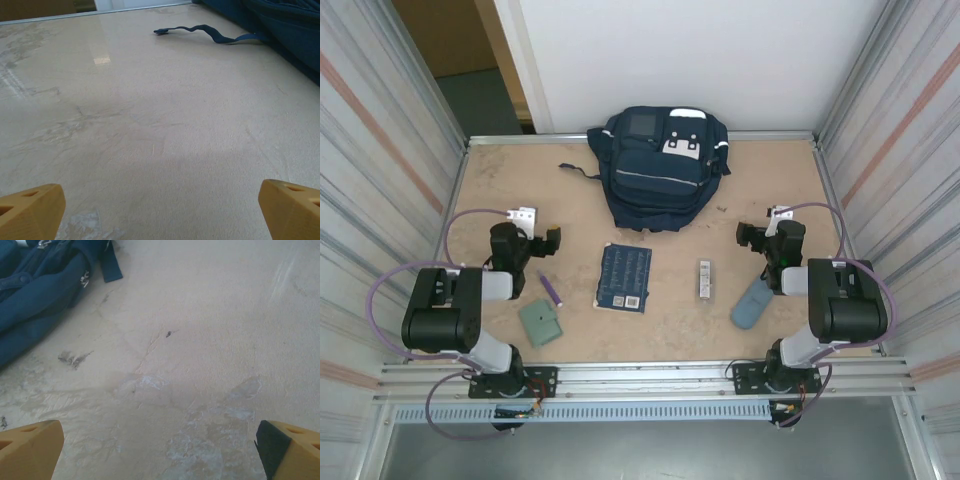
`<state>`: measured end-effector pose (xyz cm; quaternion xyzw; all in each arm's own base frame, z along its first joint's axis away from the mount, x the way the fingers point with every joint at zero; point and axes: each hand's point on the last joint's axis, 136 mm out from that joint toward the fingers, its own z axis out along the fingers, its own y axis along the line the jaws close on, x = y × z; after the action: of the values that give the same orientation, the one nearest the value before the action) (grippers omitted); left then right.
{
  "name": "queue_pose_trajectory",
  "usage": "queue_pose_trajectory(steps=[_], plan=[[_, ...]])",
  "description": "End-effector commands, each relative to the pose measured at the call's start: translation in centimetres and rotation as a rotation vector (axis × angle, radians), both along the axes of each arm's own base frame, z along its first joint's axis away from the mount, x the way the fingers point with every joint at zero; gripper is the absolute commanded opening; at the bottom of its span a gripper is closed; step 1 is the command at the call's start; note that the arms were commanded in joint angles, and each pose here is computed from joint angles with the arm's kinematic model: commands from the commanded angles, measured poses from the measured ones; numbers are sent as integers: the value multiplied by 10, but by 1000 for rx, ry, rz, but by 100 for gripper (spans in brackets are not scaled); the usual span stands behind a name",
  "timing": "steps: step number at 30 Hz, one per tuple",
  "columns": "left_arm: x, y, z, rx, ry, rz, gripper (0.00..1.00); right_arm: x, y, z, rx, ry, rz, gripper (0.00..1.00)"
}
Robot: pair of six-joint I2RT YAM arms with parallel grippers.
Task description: Pack the student bag
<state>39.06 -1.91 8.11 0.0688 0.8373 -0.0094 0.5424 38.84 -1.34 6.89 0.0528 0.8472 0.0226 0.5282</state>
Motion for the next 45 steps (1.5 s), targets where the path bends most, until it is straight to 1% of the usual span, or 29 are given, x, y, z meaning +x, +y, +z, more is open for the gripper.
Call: queue_pose_trajectory(steps=[1, 17, 19, 33, 35, 36, 37, 38, 39, 41, 42, 44, 45], plan=[[5, 2, 10, -10, -27, 15, 99, 7, -3, 12, -15, -35, -10, 99], [5, 3, 10, -26, -25, 9, 99, 7, -4, 12, -14, -37, -11, 99], [5, 5, 10, -43, -26, 11, 99, 7, -3, 12, -13, -36, -10, 99], [6, 3, 13, -42, -28, -2, 99, 7, -6, 13, -10, -33, -23, 99], [6, -4, 24, -40, -9, -42, 99, 8, -9, 16, -10, -31, -44, 99], [2, -8, 34, -28, 19, -47, 98, 8, -12, 18, -11, -32, -59, 99], [1, -10, 46, 0, 22, -23, 99, 10, -17, 22, -16, -22, -94, 99], [-1, -12, 65, 13, -6, 21, 99, 11, -27, 26, -28, 20, -158, 99], [-3, -19, 83, 7, -47, 25, 99, 12, -36, 30, -8, 90, -223, 99], [-9, -37, 108, -20, -90, -18, 99, 9, -58, 32, 106, 236, -370, 99], [-12, -42, 116, -33, -93, -21, 99, 10, -63, 33, 177, 273, -406, 99], [-18, -48, 131, -61, -76, -15, 99, 15, -60, 36, 324, 287, -385, 99], [-21, -49, 136, -76, -70, -15, 99, 15, -62, 39, 351, 279, -406, 99]])
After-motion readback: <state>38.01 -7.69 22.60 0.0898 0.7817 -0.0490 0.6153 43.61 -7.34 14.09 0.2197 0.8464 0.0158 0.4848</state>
